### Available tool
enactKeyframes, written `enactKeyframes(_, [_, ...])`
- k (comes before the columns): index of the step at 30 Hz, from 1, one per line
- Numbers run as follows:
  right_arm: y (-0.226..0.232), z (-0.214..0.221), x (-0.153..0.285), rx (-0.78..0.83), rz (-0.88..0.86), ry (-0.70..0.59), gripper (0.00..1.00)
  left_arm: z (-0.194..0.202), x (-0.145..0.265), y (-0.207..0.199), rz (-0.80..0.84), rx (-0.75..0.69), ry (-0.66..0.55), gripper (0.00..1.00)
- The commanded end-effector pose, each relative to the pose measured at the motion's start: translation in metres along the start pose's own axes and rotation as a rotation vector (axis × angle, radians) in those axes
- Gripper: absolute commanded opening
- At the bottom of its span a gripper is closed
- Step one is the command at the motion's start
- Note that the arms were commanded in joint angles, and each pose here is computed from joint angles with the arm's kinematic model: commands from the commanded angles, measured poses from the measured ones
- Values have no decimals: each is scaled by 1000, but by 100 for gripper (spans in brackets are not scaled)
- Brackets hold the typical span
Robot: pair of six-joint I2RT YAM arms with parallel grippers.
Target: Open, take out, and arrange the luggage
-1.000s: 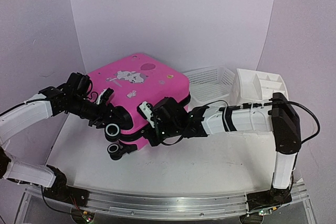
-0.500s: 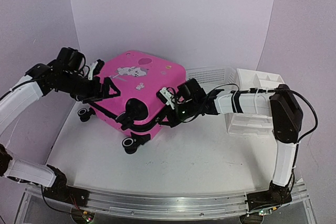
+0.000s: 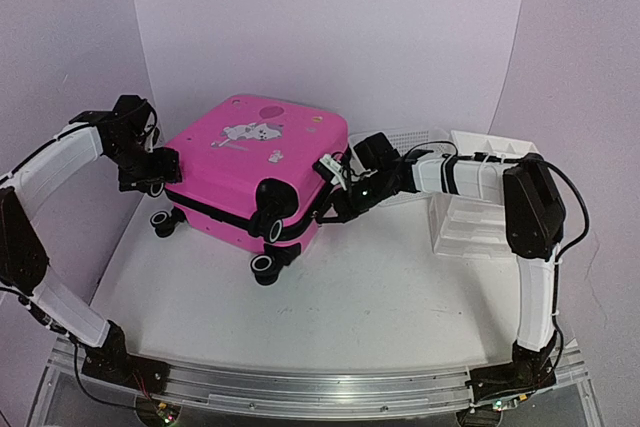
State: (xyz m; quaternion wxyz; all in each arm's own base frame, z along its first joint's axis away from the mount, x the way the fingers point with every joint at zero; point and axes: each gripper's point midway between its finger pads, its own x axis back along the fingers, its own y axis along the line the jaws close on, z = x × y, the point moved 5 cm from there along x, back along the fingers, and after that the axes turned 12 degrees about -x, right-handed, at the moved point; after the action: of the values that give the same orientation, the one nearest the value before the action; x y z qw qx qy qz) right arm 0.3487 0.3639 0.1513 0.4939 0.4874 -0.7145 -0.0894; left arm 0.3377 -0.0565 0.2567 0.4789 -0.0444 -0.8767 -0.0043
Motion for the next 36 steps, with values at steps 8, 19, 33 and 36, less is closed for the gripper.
enactKeyframes(8, [14,-22,16,115,-18,-43,0,-45,-11,23,-135,-119,-54,99])
enactKeyframes(19, [15,-23,20,113,-5,-44,0,-60,-25,30,-169,-195,-5,99])
enactKeyframes(33, [39,-8,11,35,250,-139,0,-11,-60,4,75,-91,145,41])
enactKeyframes(36, [61,8,1,62,338,-197,0,-5,-58,-3,132,-64,143,32])
